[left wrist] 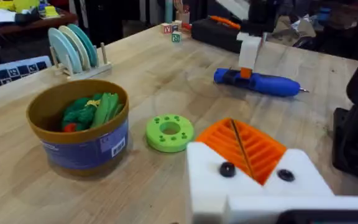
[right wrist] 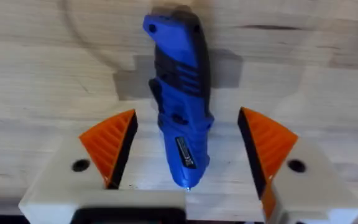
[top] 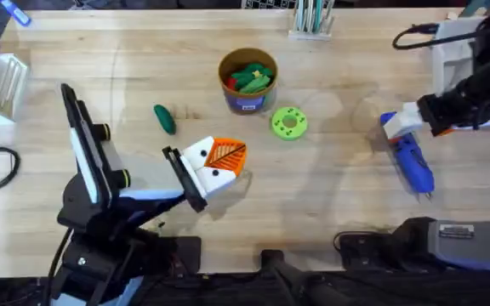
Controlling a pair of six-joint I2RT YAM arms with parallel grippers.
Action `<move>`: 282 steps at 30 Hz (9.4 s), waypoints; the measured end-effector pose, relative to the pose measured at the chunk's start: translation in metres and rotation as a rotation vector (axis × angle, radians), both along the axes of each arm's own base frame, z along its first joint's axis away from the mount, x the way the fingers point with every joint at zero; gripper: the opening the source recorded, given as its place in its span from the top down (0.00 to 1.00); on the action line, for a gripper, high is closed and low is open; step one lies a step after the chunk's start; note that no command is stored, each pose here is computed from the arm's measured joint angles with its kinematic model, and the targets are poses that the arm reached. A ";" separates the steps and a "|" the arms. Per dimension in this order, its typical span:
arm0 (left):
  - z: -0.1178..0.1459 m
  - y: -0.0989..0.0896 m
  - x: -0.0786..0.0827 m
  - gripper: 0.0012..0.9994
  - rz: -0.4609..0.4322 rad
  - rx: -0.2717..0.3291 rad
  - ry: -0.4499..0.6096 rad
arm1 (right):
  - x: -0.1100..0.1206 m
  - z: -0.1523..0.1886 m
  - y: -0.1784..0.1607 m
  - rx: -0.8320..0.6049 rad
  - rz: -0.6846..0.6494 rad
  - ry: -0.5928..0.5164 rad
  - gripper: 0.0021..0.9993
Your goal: Pick up the gripper from the table and insert it into the empty holder that is missing its gripper. Then pick up a screw, insert it into the mounting hole, and use the screwdriver to tighten it. Finally, clean up the table by picking up the vegetable and placing it into the bucket.
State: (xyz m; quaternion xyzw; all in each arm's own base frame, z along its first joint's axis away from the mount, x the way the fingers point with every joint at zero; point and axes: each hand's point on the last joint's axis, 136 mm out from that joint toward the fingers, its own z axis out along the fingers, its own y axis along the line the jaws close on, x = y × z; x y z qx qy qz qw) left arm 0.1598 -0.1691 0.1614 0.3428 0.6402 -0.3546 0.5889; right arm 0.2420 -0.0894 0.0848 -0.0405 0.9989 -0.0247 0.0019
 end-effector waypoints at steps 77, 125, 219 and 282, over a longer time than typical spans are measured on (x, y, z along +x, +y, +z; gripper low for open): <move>0.000 0.000 0.001 0.99 0.003 0.000 0.000 | -0.021 0.301 0.258 0.845 0.714 -1.539 0.98; 0.000 0.000 0.001 0.99 0.006 -0.023 0.039 | -0.055 0.275 0.417 1.246 0.984 -1.385 0.98; 0.000 0.000 0.001 0.99 0.007 -0.029 0.049 | -0.055 0.264 0.422 1.235 1.029 -1.362 0.98; 0.002 0.000 0.000 0.67 0.008 -0.033 0.043 | -0.043 0.328 0.411 1.226 1.028 -1.486 0.98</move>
